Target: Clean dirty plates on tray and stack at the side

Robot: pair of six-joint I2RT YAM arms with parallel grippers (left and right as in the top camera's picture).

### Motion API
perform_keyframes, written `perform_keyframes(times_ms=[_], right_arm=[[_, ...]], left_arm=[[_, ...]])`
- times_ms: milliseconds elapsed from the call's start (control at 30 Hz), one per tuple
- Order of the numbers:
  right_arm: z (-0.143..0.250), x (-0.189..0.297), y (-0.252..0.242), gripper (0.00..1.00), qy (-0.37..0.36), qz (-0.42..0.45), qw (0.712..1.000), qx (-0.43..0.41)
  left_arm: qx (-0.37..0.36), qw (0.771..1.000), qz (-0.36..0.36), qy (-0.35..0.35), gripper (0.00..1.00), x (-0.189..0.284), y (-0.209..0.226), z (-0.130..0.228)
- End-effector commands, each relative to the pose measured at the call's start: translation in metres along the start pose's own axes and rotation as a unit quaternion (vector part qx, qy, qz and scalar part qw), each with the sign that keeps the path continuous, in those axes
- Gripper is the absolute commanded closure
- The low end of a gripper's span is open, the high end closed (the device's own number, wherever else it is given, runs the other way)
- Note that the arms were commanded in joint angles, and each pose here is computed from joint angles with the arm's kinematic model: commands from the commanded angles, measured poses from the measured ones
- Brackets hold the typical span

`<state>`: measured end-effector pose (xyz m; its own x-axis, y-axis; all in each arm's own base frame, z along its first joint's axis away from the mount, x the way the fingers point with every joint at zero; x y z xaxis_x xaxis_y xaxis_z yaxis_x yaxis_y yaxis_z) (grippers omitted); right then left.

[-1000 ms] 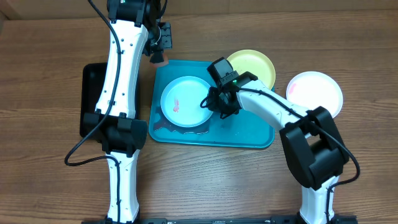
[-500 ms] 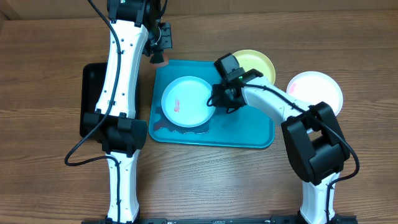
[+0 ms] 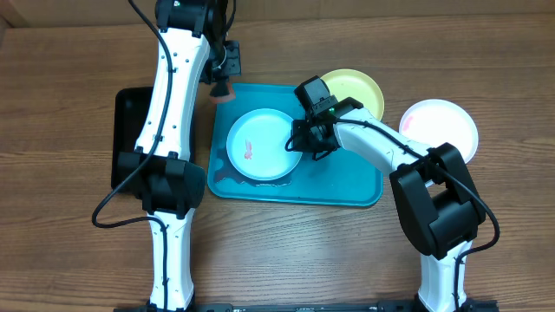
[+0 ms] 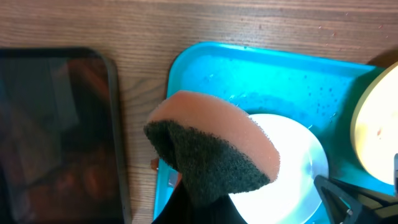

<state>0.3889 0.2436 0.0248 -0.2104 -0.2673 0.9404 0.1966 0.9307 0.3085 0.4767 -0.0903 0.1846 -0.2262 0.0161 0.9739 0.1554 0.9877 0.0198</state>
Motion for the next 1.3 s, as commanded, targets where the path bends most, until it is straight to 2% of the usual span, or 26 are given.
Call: perform_keyframes(times_ms=[0,467,833,1067,1200,1267], right_arm=[[-0.004,0.004,0.008,0.96,-0.003,-0.009,1.000,-0.018],[-0.004,0.004,0.002,0.96,0.001,-0.003,1.000,-0.027],[-0.004,0.002,-0.003,0.96,0.003,0.001,1.000,-0.031],[-0.005,0.002,-0.004,0.96,0.002,0.001,1.000,-0.031],[-0.005,0.002,-0.005,0.96,0.003,0.002,1.000,-0.031],[-0.004,0.002,-0.005,0.96,0.004,0.003,1.000,-0.031]], left_arm=[[-0.016,1.000,0.026,0.008,0.96,-0.005,-0.017,0.003],[-0.035,0.994,0.029,0.098,0.96,-0.097,-0.066,0.048],[0.013,0.991,-0.041,0.126,0.96,-0.128,-0.056,0.073],[0.015,0.987,-0.073,0.141,0.96,-0.149,-0.049,0.092],[0.015,0.986,-0.067,0.153,0.96,-0.154,-0.050,0.100],[-0.013,0.987,-0.029,0.160,0.95,-0.155,-0.061,0.102]])
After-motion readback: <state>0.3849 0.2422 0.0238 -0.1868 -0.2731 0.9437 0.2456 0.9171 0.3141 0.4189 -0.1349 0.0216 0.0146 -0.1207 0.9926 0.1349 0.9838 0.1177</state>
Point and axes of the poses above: each gripper's point midway between its finger pads, its own x axis back along the fingers, its own y axis along the line the jaws close on, z = x × y, the point moved 1 cm from there along x, back along the fingers, and after that the axes turned 14 degrees about -x, right-handed, at the moved point
